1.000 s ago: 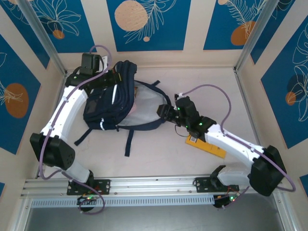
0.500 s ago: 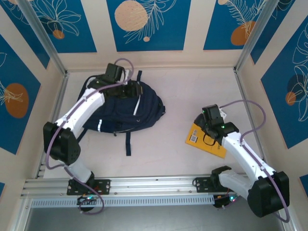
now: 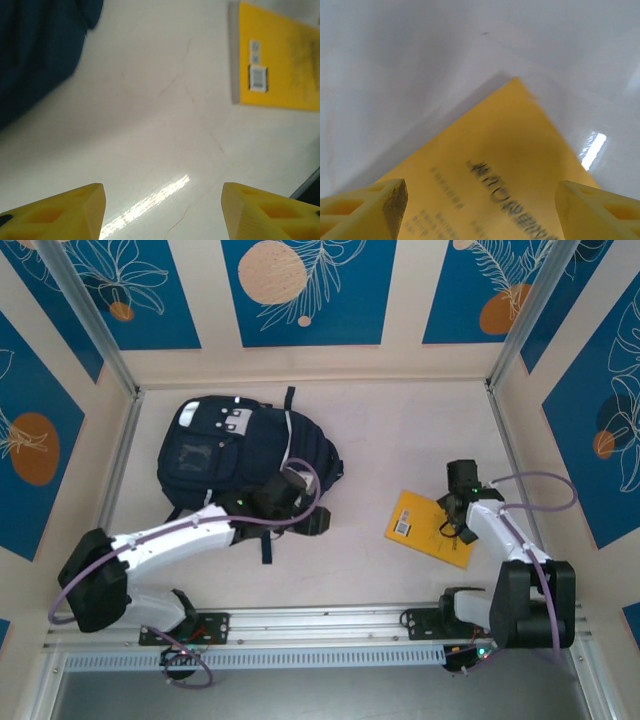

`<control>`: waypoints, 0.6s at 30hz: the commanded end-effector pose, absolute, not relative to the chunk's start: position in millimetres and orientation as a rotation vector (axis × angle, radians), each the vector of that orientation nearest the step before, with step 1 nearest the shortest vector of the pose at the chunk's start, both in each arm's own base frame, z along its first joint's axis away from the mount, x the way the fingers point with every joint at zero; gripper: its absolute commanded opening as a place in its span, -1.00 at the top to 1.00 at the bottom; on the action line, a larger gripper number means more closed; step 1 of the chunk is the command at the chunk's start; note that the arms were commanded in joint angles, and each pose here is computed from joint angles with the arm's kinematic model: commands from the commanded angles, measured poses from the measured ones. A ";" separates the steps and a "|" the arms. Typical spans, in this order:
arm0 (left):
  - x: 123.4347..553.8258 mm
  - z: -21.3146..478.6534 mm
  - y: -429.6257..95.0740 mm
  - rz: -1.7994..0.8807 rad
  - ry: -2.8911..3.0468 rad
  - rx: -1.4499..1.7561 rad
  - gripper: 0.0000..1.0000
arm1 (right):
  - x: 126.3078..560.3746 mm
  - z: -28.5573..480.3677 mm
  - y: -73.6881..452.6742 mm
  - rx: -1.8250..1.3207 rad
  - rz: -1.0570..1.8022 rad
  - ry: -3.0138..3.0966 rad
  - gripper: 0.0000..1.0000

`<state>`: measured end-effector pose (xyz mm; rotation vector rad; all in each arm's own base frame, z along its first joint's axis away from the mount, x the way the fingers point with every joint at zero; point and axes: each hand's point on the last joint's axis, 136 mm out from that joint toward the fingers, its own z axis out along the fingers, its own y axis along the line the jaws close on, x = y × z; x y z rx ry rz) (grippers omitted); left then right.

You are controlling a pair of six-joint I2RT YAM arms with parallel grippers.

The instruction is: Pack the student bag

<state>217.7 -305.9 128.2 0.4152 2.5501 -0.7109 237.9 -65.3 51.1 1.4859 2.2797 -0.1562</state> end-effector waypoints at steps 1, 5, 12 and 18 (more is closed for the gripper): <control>223.5 124.8 -320.7 -0.725 2.501 0.406 -0.24 | 240.0 35.8 -70.0 1.618 -0.068 2.223 -0.56; 220.6 115.9 -325.4 -0.741 2.524 0.429 -0.23 | 245.3 19.8 -61.8 1.677 -0.022 2.305 -0.56; 223.1 116.6 -316.8 -0.685 2.507 0.438 -0.23 | 244.6 14.0 -3.9 1.621 0.181 2.462 -0.46; 227.1 115.7 -306.6 -0.623 2.500 0.428 -0.24 | 223.6 19.6 42.3 1.578 0.368 2.504 -0.40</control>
